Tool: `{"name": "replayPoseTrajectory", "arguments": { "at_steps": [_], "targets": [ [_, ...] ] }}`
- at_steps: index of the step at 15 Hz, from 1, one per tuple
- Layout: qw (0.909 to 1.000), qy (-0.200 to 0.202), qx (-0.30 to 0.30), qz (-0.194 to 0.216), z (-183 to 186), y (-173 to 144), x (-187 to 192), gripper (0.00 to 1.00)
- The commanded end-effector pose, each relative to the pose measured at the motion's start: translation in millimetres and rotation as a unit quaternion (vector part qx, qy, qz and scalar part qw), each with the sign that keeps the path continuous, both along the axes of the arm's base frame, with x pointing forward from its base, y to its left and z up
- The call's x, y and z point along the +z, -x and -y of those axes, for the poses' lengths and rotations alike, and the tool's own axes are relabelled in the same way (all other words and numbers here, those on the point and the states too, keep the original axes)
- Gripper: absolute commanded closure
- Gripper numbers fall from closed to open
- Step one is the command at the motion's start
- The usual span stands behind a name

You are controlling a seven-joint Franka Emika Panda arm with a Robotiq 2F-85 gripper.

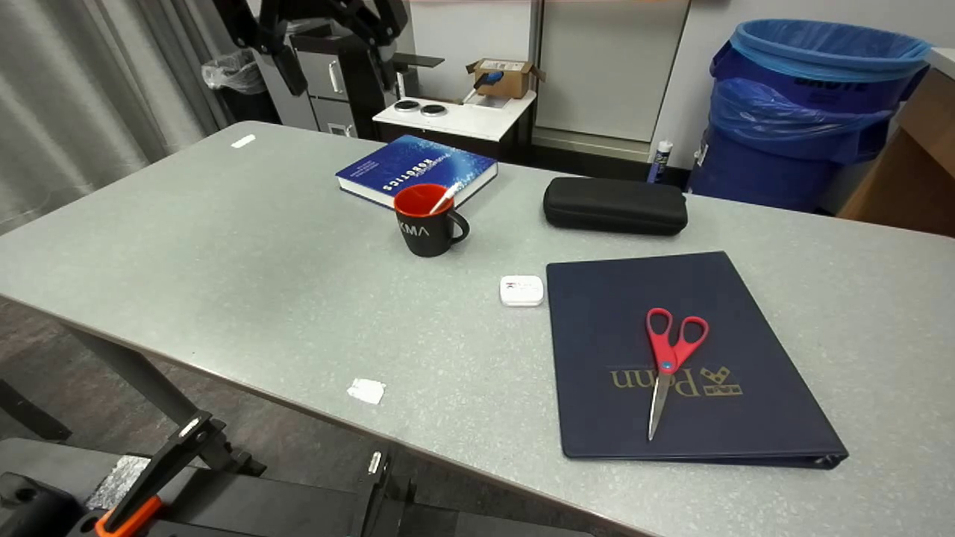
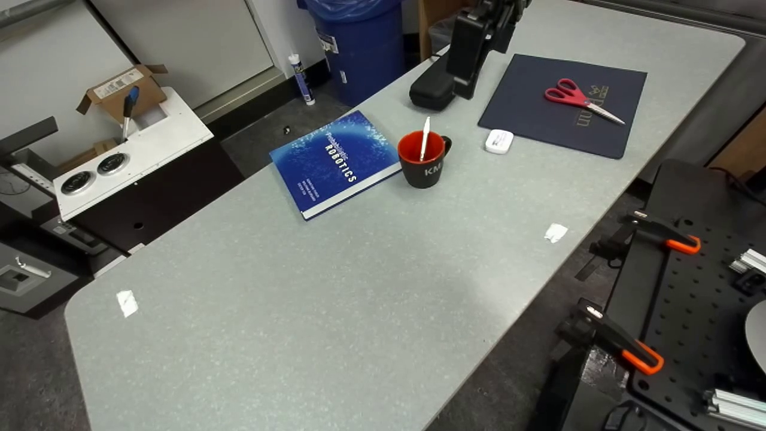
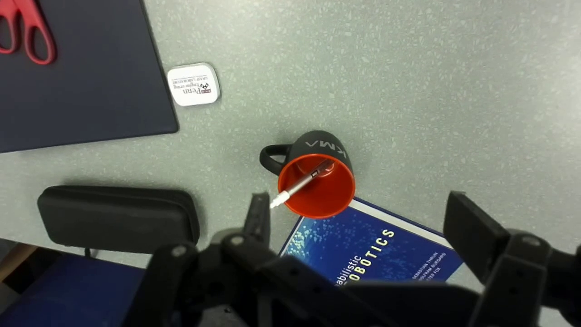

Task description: Remove the thing from the mug and put it on the table

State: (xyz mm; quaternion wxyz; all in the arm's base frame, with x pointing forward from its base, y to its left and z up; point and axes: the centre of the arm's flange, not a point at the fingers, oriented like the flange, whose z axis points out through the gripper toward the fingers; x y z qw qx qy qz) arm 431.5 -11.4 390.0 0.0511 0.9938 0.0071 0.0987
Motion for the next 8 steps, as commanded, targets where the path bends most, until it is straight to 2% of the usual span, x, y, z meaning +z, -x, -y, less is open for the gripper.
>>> {"name": "replayPoseTrajectory", "arguments": {
  "at_steps": [1,4,8],
  "targets": [
    [0.9995,0.003,-0.031,0.002,16,-23,-14,0.00],
    [0.9955,0.003,-0.095,-0.003,49,-50,-39,0.00],
    [0.9845,0.011,-0.174,0.013,73,-84,-76,0.00]
  ]
}}
